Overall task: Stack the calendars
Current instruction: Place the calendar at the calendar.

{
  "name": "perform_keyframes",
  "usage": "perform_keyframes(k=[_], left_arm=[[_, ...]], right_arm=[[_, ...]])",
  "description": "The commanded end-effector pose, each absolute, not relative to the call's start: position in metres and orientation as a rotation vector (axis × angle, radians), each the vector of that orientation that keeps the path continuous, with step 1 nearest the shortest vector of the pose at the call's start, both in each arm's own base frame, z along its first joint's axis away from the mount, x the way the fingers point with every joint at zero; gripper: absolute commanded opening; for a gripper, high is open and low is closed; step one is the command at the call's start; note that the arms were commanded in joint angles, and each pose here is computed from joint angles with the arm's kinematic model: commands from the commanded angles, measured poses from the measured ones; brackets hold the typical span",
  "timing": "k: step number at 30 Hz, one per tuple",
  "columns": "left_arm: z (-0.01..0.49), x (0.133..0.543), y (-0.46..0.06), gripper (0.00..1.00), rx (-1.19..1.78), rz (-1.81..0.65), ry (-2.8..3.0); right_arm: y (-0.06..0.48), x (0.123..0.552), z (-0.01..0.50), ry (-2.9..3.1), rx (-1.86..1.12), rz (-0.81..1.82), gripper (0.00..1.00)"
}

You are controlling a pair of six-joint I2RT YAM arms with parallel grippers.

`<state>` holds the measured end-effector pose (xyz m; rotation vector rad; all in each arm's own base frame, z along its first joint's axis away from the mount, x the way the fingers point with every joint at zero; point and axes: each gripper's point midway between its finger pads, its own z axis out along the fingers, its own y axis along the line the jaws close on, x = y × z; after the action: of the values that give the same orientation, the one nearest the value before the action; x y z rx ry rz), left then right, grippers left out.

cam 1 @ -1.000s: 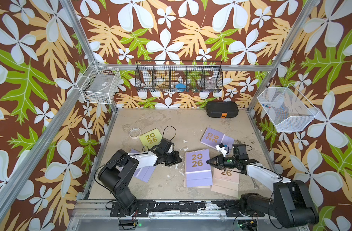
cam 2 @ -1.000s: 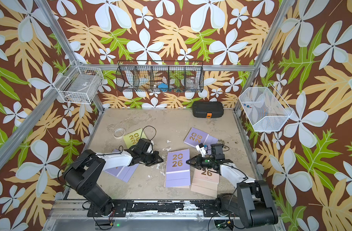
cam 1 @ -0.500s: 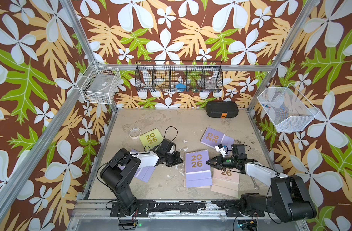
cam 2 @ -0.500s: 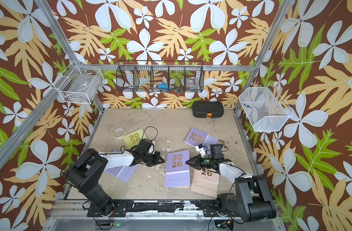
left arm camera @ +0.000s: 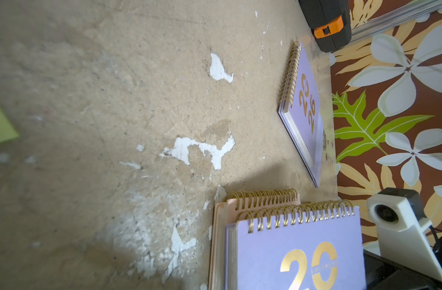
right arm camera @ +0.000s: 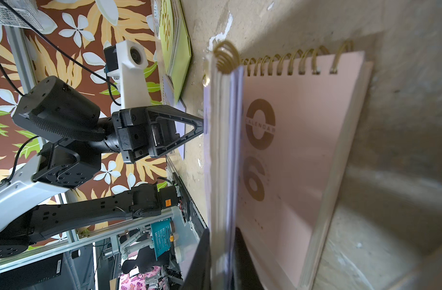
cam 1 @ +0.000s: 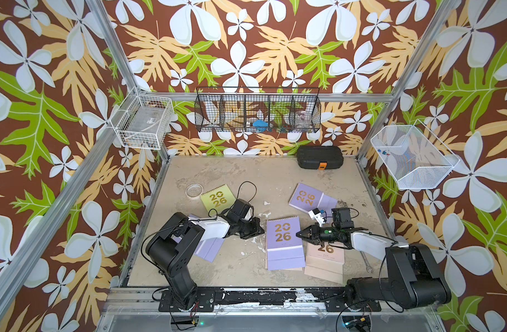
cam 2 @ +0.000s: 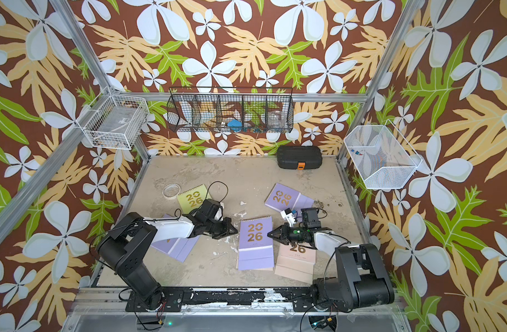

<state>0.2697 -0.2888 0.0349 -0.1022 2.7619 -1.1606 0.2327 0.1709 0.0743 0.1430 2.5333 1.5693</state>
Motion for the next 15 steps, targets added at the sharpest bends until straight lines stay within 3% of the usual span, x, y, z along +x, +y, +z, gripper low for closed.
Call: perform_keyframes(k=[1,15], left_arm=[[0.037,0.270,-0.293,0.00,-0.091,-1.180,2.757],[0.036,0.270,-0.296,0.00,-0.078,-1.186,2.765]], right_arm=[[0.166,0.237,0.066,2.558,0.170,1.502,0.06],[0.156,0.238,0.047,2.616,0.234,1.419,0.16]])
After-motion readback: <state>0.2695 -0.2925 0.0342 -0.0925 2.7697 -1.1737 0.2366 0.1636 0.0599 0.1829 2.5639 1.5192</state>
